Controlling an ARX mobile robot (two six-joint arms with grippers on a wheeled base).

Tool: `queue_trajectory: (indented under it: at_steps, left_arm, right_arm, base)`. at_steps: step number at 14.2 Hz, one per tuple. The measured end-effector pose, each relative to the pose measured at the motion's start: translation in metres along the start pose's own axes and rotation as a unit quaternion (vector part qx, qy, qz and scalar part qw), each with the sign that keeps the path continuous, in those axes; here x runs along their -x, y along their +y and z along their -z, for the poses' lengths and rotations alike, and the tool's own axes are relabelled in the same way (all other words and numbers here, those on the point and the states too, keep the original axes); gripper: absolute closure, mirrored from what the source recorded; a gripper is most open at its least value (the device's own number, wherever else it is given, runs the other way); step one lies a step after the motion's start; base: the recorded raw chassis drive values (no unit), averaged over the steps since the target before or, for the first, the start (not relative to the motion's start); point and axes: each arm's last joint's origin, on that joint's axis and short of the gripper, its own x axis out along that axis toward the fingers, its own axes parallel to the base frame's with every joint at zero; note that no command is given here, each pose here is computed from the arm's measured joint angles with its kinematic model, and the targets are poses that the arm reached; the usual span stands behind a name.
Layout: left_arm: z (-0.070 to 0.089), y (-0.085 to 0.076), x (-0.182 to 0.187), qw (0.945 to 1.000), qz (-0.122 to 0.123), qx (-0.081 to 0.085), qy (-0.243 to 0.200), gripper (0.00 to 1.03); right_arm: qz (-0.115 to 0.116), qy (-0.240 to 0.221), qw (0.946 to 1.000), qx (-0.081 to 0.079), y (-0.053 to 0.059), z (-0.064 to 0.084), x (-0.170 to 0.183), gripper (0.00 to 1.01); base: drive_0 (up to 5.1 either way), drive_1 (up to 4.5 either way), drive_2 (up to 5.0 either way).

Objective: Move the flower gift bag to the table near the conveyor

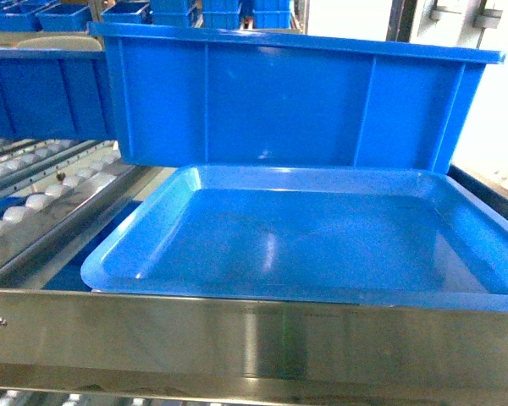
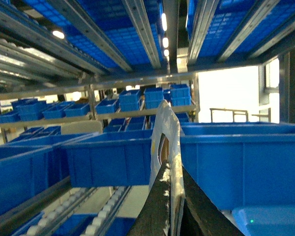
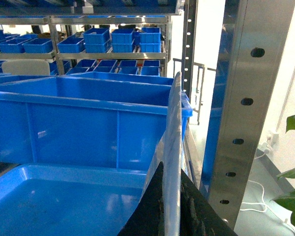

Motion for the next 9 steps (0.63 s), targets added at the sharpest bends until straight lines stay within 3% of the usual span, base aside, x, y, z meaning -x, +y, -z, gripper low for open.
queue_trajectory:
  at_steps: [1,3,9]
  left_arm:
    - [-0.0037,0.0008,0.0023,0.9998,0.002,0.005,-0.017,1.01]
    - [-0.0009,0.0001,0.0015,1.0,0.006,0.002,-0.006,1.01]
    - [-0.001,-0.0001,0.0016,0.9999,0.006,0.006,-0.006,1.01]
  right_arm:
    - [0.0,0.0,1.0,0.0,0.0,0.0,0.0,0.98]
    - [0.0,0.0,1.0,0.0,0.0,0.0,0.0,0.98]
    - [0.0,0.0,1.0,0.0,-0.0001,-0.0003,0.0004,0.98]
  base:
    - [0.0,0.0,0.0]
    - [0.0,0.0,0.0]
    - [-4.7,1.52,3.5]
